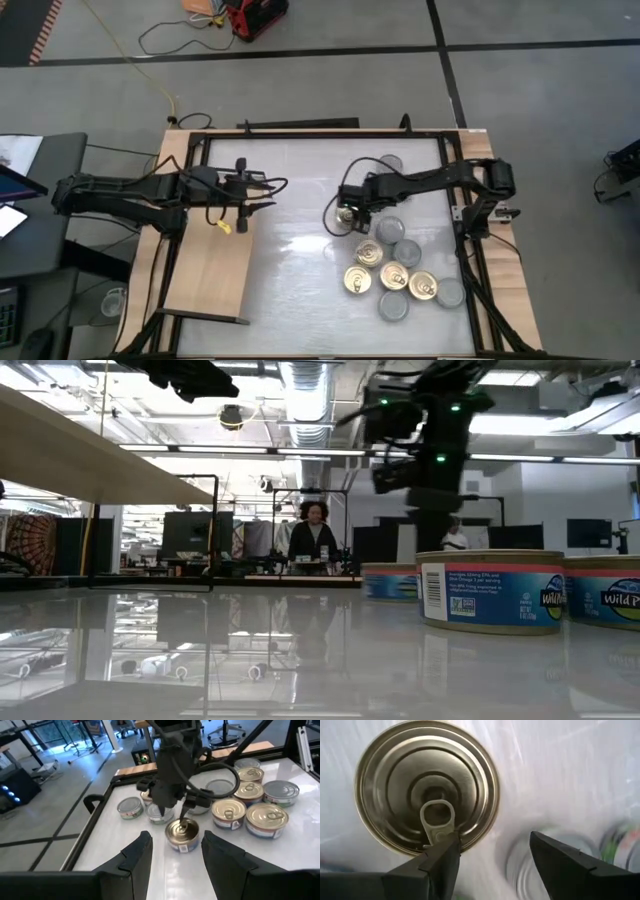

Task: Stack canned seafood by type on shelf
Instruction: Put the blue tuna can on the shelf

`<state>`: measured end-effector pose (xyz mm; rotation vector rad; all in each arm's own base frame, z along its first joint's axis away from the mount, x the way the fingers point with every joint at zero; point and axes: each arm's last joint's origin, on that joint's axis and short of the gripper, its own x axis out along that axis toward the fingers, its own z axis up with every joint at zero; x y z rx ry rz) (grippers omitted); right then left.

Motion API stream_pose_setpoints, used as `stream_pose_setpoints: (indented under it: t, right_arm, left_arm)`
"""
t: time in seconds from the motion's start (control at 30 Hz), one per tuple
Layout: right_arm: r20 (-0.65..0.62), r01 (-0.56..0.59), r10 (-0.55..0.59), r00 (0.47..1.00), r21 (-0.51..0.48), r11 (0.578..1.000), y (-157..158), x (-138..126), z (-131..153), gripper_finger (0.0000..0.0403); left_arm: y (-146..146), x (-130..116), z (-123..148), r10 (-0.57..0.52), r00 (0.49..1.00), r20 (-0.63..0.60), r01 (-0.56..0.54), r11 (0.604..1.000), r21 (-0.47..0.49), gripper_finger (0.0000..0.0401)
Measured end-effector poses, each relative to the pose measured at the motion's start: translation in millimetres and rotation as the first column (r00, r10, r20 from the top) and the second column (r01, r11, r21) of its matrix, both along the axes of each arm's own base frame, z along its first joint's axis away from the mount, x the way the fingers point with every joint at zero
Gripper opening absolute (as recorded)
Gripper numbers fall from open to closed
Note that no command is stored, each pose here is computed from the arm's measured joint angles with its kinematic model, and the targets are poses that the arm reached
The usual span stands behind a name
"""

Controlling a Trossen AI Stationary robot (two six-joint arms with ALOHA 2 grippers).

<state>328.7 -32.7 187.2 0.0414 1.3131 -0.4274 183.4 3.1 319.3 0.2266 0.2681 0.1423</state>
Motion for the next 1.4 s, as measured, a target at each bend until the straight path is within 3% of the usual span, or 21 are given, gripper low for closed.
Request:
stream_pose_setpoints:
  t: [0.3,0.37,0.47,0.57,0.73,0.93,1.27,1.4]
  right_arm:
    - [0.104,-0.077,0.080,0.991,-0.033,0.996,-13,25,30,0.0273]
    - [0.134,-0.095,0.092,0.987,0.013,0.995,-20,24,34,0.0273]
    - [0.161,-0.116,0.091,0.983,0.152,0.982,-34,24,30,0.0265]
    - [0.141,-0.108,0.083,0.987,0.181,0.977,-45,25,20,0.0248]
    - [0.153,-0.124,0.094,0.984,0.196,0.973,-51,25,19,0.0209]
    - [0.159,-0.151,0.121,0.980,0.191,0.970,-52,25,18,0.0180]
    - [0.143,-0.135,0.107,0.984,0.200,0.970,-53,22,16,0.0187]
    - [0.146,-0.129,0.101,0.984,0.198,0.972,-56,20,12,0.0198]
  left_arm:
    - [-4,-1,-3,-0.004,1.000,-0.026,0.003,1.000,-0.024,0.0161]
    - [-4,-1,-5,0.001,0.999,-0.039,-0.003,0.999,-0.051,0.0161]
    - [-4,0,-8,0.008,0.998,-0.063,-0.013,0.996,-0.086,0.0161]
    - [-5,1,-10,-0.012,0.997,-0.074,0.003,0.993,-0.115,0.0161]
    - [-7,3,-11,-0.094,0.992,-0.085,0.080,0.985,-0.151,0.0161]
    - [-8,5,-13,-0.085,0.992,-0.090,0.066,0.978,-0.196,0.0161]
    - [-7,23,-15,-0.046,0.998,-0.044,0.037,0.983,-0.178,0.0161]
    - [-7,36,-28,-0.037,0.993,-0.113,0.019,0.987,-0.157,0.0161]
